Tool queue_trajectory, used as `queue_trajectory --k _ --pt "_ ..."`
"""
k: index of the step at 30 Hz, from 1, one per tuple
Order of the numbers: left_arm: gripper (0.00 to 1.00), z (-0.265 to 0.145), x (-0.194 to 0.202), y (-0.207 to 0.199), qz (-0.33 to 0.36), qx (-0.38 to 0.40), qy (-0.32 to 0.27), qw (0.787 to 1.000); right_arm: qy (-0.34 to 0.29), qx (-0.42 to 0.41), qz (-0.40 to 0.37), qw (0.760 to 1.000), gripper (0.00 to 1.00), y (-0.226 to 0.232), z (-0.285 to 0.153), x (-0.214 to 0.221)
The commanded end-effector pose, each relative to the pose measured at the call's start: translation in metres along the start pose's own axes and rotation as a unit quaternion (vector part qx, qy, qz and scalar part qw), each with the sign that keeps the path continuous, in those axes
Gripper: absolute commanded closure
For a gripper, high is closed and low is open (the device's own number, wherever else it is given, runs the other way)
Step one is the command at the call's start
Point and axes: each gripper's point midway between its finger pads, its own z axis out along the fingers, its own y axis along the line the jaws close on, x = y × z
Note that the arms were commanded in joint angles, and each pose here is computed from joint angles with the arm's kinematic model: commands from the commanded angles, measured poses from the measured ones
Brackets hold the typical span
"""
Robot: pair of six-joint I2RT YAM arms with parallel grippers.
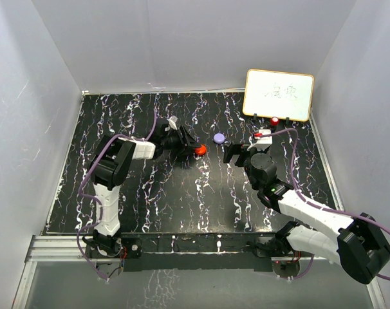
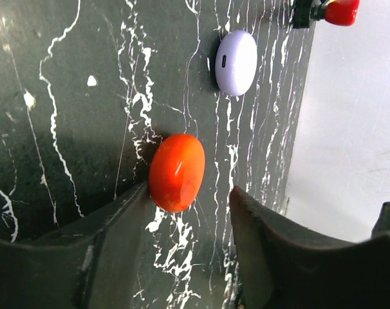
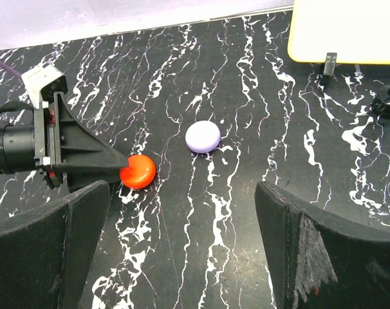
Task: Insert the wireless bluetooth earbuds into the charging case
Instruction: Place the charging case at the center of the board, then reset both arms
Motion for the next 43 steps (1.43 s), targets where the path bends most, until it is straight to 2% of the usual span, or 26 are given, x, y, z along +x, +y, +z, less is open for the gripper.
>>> queue_trajectory --k 1,5,7,10,12,14,17,20,23,30,34,43 --pt "0.43 -0.01 -0.012 -0.019 0.024 -0.002 -0.012 1.0 -0.022 -0.018 0.022 0.999 0.05 0.01 0.0 -0.02" --pt "0.35 -0.034 -0.024 -0.015 0.035 -0.029 -0.038 0.998 -0.016 -0.024 0.023 0.999 0.05 0.011 -0.001 -0.016" --pt "0.33 -0.055 -0.032 -0.01 0.039 -0.048 -0.062 0.996 -0.01 -0.028 0.023 0.999 0.05 0.013 -0.001 -0.013" --pt "0.23 -0.101 -0.051 -0.005 0.054 -0.077 -0.121 0.988 -0.002 -0.03 0.024 0.999 0.02 0.012 -0.002 -0.008" --pt "0.21 -0.13 -0.058 0.005 0.062 -0.112 -0.153 0.98 0.003 -0.027 0.027 0.999 0.02 0.01 -0.004 -0.004" --pt "0.11 -0.159 -0.063 0.019 0.073 -0.169 -0.188 0.965 0.009 -0.021 0.035 0.999 0.02 0.005 -0.008 0.002" --pt "0.04 -0.191 -0.06 0.031 0.087 -0.226 -0.223 0.944 0.018 -0.024 0.053 0.998 0.02 0.003 -0.015 0.013" --pt "0.02 -0.214 -0.056 0.035 0.09 -0.252 -0.253 0.93 0.026 -0.007 0.076 0.997 0.02 -0.006 -0.021 0.023" --pt "0.02 -0.224 -0.052 0.04 0.083 -0.268 -0.265 0.923 0.046 0.046 0.104 0.992 0.02 -0.03 -0.031 0.048" --pt "0.01 -0.232 -0.047 0.046 0.061 -0.274 -0.284 0.917 -0.002 0.115 0.213 0.97 0.02 -0.061 -0.047 0.038" --pt "0.02 -0.232 -0.046 0.045 0.059 -0.273 -0.284 0.917 -0.022 0.148 0.21 0.966 0.02 -0.077 -0.049 0.026" --pt "0.02 -0.238 -0.048 0.036 0.072 -0.254 -0.304 0.915 0.002 0.15 0.198 0.969 0.02 -0.075 -0.043 0.031"
